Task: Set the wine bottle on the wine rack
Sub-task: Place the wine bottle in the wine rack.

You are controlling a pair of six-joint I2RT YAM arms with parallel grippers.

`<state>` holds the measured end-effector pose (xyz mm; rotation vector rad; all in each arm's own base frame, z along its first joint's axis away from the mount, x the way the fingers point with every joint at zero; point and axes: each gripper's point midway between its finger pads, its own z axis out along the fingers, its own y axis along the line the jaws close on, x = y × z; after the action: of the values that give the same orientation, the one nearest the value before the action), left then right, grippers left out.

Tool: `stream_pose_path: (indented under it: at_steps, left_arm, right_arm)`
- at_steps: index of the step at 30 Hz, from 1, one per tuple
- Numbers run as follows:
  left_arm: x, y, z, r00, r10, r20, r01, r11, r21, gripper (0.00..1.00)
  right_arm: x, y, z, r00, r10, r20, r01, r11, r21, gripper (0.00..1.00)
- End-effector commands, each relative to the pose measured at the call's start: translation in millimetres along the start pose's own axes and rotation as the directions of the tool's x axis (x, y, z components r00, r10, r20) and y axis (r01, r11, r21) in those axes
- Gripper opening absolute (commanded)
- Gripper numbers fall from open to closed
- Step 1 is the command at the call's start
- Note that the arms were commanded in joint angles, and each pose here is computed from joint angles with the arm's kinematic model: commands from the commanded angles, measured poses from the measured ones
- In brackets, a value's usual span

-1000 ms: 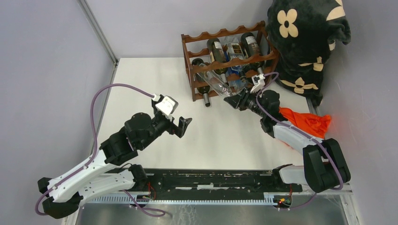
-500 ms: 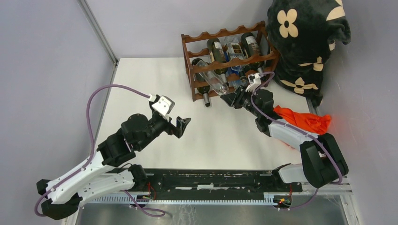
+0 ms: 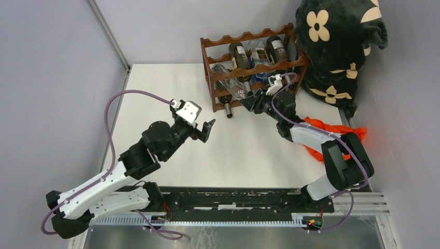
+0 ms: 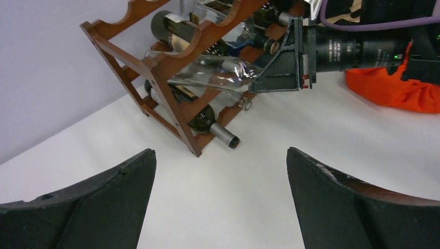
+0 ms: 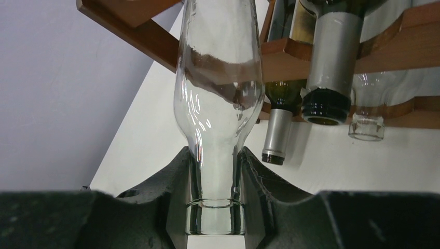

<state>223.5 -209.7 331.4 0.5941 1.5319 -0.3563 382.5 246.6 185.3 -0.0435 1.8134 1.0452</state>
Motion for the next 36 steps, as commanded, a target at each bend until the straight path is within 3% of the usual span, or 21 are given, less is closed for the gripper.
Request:
stream_pose_path:
  at_steps: [1,8,14,17,22,36]
  left_arm:
    - [-36.3,22.0,20.2,0.988,0.09,0.124,-0.072,0.987,-0.144,1.0]
    - [-58.1,47.2,44.3,0.988,0.062,0.14,-0.016,0.951,-0.308,1.0]
    - [-57.4,98.0,65.4,0.993,-0.007,0.117,0.061,0.886,-0.46,1.0]
    - [-53.6,114.6,79.2,0.992,-0.049,0.119,0.099,0.879,-0.467,1.0]
    - [-47.1,127.0,106.9,0.998,-0.022,0.066,0.051,0.881,-0.47,1.0]
    - [-28.2,162.7,145.7,0.996,-0.08,0.043,0.091,0.868,-0.488,1.0]
  right_arm:
    - [-75.7,59.1,6.4,0.972,-0.095,0.216,0.133,0.976,-0.171,0.0]
    - [-79.7,44.8,17.0,0.968,-0.056,0.244,0.087,0.989,-0.117,0.0]
    - [-70.7,46.1,25.3,0.961,-0.026,0.276,0.062,0.99,-0.124,0.0]
    - [-64.9,47.6,26.8,0.953,-0.025,0.302,0.062,0.991,-0.116,0.0]
    - [-71.6,49.2,34.0,0.921,-0.026,0.388,0.069,0.993,-0.098,0.0]
    - [-60.8,31.0,77.3,0.903,0.008,0.429,-0.011,1.0,0.005,0.0]
